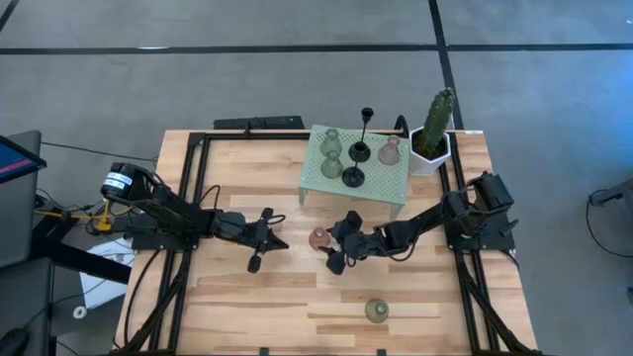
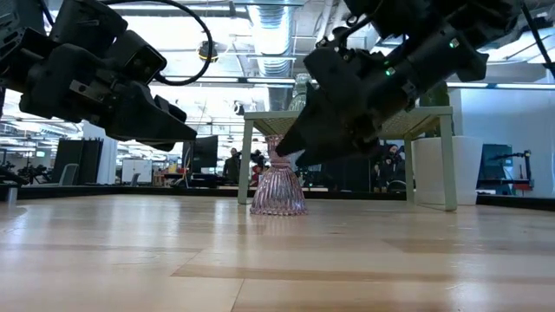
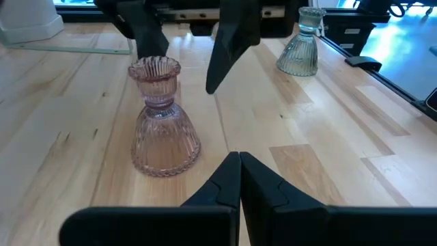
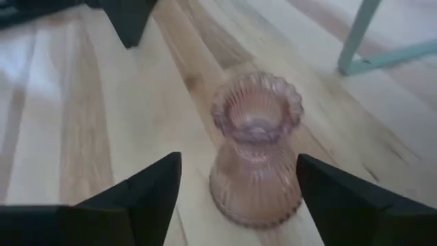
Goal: Pick & Place candle stick holders
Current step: Put the pink glass candle holder on the shelf aligned with the other pink glass candle holder, then put the green glass candle holder on the shelf aligned with the other green glass candle holders
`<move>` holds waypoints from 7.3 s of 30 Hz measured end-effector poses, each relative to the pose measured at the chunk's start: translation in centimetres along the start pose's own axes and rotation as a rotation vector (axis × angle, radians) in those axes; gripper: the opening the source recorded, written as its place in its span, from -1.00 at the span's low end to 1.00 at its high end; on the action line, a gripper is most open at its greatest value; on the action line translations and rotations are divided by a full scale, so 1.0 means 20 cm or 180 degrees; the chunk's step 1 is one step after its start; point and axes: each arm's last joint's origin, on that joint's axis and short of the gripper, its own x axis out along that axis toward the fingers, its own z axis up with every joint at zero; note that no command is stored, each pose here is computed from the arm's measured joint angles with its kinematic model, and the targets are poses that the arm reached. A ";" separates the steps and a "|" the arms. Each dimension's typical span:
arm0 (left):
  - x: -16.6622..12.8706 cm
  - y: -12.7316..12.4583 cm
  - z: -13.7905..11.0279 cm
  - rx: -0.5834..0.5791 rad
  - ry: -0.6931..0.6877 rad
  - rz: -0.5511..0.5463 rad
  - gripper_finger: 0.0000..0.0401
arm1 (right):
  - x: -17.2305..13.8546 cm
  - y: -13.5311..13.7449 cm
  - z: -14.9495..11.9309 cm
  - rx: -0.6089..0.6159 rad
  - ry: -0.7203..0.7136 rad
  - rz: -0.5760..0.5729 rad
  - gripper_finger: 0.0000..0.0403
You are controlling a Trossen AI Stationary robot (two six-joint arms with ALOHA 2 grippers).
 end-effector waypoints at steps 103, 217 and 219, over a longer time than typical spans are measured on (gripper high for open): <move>0.00 0.00 -0.02 -0.0035 0.0118 0.0003 -0.99 | -0.78 -0.62 0.60 0.0363 -0.0014 -0.1188 -0.32; 0.07 -0.10 0.15 0.0251 -0.0420 -0.0253 -0.99 | -1.12 -0.05 -0.12 -0.0954 0.0201 0.0510 -1.00; 0.07 -0.10 0.15 0.0250 -0.0419 -0.0253 -0.99 | -1.12 -0.06 -0.12 -0.1133 0.0351 0.0605 -1.00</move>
